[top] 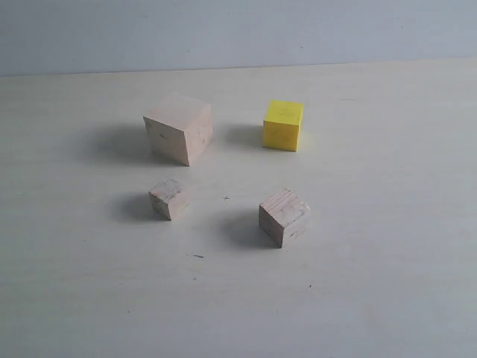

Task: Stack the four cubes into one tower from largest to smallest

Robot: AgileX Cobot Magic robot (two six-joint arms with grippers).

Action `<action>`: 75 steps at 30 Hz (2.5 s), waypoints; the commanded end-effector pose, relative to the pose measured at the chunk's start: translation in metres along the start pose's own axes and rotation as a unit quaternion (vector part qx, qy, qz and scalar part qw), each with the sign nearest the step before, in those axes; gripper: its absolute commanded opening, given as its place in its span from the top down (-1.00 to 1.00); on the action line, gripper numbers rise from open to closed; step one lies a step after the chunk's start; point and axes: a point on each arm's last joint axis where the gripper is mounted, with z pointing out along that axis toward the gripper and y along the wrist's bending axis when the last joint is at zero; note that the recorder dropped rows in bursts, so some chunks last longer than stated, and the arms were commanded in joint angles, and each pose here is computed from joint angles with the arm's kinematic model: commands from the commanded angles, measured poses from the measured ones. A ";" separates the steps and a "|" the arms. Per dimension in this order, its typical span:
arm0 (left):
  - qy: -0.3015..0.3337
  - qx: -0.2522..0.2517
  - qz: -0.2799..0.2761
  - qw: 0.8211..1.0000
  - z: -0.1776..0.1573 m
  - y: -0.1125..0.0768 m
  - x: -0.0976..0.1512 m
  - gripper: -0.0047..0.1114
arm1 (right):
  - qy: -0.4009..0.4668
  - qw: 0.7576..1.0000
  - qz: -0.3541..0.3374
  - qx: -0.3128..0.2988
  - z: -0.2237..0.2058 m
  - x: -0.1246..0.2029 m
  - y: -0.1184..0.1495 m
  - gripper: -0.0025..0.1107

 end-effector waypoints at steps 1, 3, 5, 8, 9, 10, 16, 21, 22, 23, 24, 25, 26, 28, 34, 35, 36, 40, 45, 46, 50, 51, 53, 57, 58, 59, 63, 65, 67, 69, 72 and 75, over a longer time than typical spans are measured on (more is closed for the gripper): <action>0.065 0.038 0.004 0.997 0.026 -0.009 -0.008 0.92 | 0.032 0.998 0.041 -0.022 0.020 -0.022 0.009 0.96; 0.097 0.061 0.008 0.993 0.039 -0.015 -0.010 0.92 | 0.070 0.996 0.052 -0.036 0.032 -0.024 0.013 0.96; 0.153 0.093 0.018 0.984 0.058 -0.027 -0.009 0.92 | 0.163 0.984 0.063 -0.048 0.051 -0.017 0.019 0.96; 0.235 0.137 0.056 0.961 0.079 -0.045 -0.001 0.92 | 0.311 0.946 0.078 -0.059 0.071 0.003 0.029 0.96; 0.291 0.154 0.079 0.941 0.088 -0.054 0.010 0.92 | 0.390 0.915 0.080 -0.066 0.078 0.018 0.035 0.96; 0.321 0.158 0.086 0.930 0.091 -0.058 0.016 0.92 | 0.430 0.896 0.083 -0.071 0.080 0.027 0.039 0.96; 0.517 0.172 0.040 0.837 0.100 -0.079 0.064 0.92 | 0.683 0.717 0.125 -0.053 0.074 0.095 0.057 0.96; 0.511 0.173 0.026 0.842 0.103 -0.082 0.066 0.92 | 0.671 0.729 0.127 -0.040 0.086 0.109 0.058 0.96; 0.510 0.173 0.026 0.842 0.104 -0.082 0.065 0.92 | 0.663 0.736 0.129 -0.040 0.088 0.109 0.058 0.96; 0.507 0.174 0.024 0.844 0.104 -0.082 0.065 0.92 | 0.658 0.741 0.130 -0.040 0.089 0.109 0.058 0.96; 0.501 0.174 0.023 0.847 0.105 -0.083 0.065 0.92 | 0.653 0.745 0.131 -0.040 0.090 0.109 0.058 0.96; 0.495 0.175 0.019 0.851 0.106 -0.083 0.064 0.92 | 0.647 0.749 0.133 -0.039 0.091 0.108 0.058 0.96; 0.494 0.177 0.012 0.851 0.106 -0.084 0.063 0.92 | 0.641 0.754 0.137 -0.039 0.093 0.108 0.058 0.96; 0.493 0.179 0.002 0.851 0.106 -0.085 0.063 0.92 | 0.626 0.765 0.146 -0.038 0.097 0.107 0.059 0.96; 0.487 0.180 0.003 0.855 0.107 -0.086 0.062 0.92 | 0.588 0.794 0.148 -0.040 0.105 0.105 0.059 0.96; 0.487 0.180 0.003 0.855 0.107 -0.086 0.062 0.92 | 0.581 0.799 0.148 -0.040 0.106 0.105 0.058 0.96; 0.487 0.180 0.003 0.855 0.107 -0.086 0.062 0.92 | 0.574 0.804 0.149 -0.040 0.108 0.104 0.058 0.96; 0.487 0.180 0.002 0.855 0.107 -0.086 0.062 0.92 | 0.544 0.829 0.121 -0.052 0.115 0.104 0.057 0.96; 0.484 0.181 -0.010 0.856 0.108 -0.087 0.062 0.92 | 0.538 0.837 0.074 -0.071 0.120 0.114 0.056 0.96; 0.481 0.181 -0.011 0.857 0.108 -0.087 0.061 0.92 | 0.542 0.834 0.071 -0.071 0.121 0.117 0.056 0.96; 0.456 0.182 -0.017 0.871 0.113 -0.088 0.059 0.92 | 0.561 0.823 0.050 -0.075 0.122 0.130 0.056 0.96; 0.448 0.182 -0.019 0.875 0.115 -0.089 0.058 0.92 | 0.566 0.820 0.050 -0.073 0.122 0.134 0.056 0.96; 0.446 0.181 -0.021 0.876 0.118 -0.090 0.060 0.92 | 0.579 0.811 0.058 -0.066 0.122 0.140 0.056 0.96; 0.473 0.171 0.003 0.865 0.128 -0.092 0.078 0.92 | 0.602 0.793 0.071 -0.057 0.120 0.150 0.057 0.96; 0.480 0.169 0.009 0.861 0.131 -0.092 0.084 0.92 | 0.606 0.790 0.071 -0.056 0.120 0.151 0.057 0.96; 0.492 0.165 0.018 0.854 0.134 -0.093 0.092 0.92 | 0.610 0.788 0.070 -0.055 0.119 0.153 0.057 0.96; 0.534 0.154 0.045 0.830 0.153 -0.099 0.118 0.92 | 0.620 0.780 0.070 -0.055 0.118 0.156 0.057 0.96; 0.552 0.142 0.049 0.820 0.168 -0.099 0.126 0.92 | 0.628 0.773 0.069 -0.056 0.116 0.156 0.057 0.96; 0.560 0.126 0.046 0.818 0.188 -0.096 0.129 0.92 | 0.641 0.763 0.066 -0.059 0.113 0.156 0.057 0.96; 0.556 0.114 0.046 0.822 0.208 -0.092 0.128 0.92 | 0.654 0.751 0.065 -0.061 0.110 0.157 0.057 0.96; 0.543 0.098 0.042 0.833 0.241 -0.085 0.120 0.92 | 0.672 0.735 0.064 -0.063 0.105 0.157 0.058 0.96; 0.524 0.088 0.036 0.847 0.272 -0.082 0.114 0.92 | 0.678 0.729 0.064 -0.064 0.104 0.158 0.058 0.96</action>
